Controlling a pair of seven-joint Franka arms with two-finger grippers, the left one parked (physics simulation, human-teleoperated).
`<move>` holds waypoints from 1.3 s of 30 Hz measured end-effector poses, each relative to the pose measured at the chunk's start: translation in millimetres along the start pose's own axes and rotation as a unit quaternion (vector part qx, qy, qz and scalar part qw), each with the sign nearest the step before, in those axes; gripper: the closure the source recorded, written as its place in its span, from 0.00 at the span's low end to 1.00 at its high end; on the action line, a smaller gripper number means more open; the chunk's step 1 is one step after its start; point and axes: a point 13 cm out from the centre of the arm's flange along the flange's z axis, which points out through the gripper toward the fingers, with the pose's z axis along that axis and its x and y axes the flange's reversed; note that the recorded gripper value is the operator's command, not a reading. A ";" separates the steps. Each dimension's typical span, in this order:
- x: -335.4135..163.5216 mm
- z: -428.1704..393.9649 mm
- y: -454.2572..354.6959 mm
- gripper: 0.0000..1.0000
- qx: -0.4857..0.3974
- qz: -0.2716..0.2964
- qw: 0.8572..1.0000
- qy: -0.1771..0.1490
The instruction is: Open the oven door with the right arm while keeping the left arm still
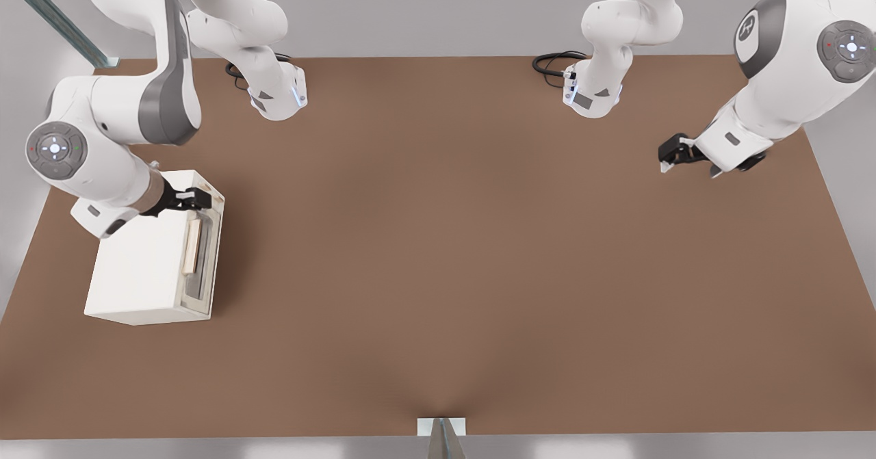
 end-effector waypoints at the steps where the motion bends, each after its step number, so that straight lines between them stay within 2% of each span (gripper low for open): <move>1: 0.4 -0.6 -0.6 0.00 0.001 0.000 1.000 0.000; 2: 0.5 0.9 -1.4 0.00 0.003 -0.001 1.000 0.002; 3: -0.3 12.2 -1.8 0.20 0.007 -0.002 1.000 0.014; 4: -5.5 32.0 1.2 0.79 0.013 -0.007 0.999 0.033; 6: -34.0 79.3 14.1 0.79 0.056 -0.028 0.995 0.073; 8: -64.7 118.1 40.3 0.79 0.151 -0.066 0.981 0.098; 11: -82.1 142.5 28.4 0.79 0.247 -0.064 0.960 0.111; 13: -88.5 150.3 0.2 0.79 0.275 -0.043 0.954 0.112; 22: -108.8 182.2 -27.4 0.79 0.266 0.012 0.961 0.074; 28: -59.3 195.4 -20.4 0.79 0.258 0.009 0.963 0.077; 39: -41.2 207.3 -40.6 0.79 0.269 0.033 0.960 0.070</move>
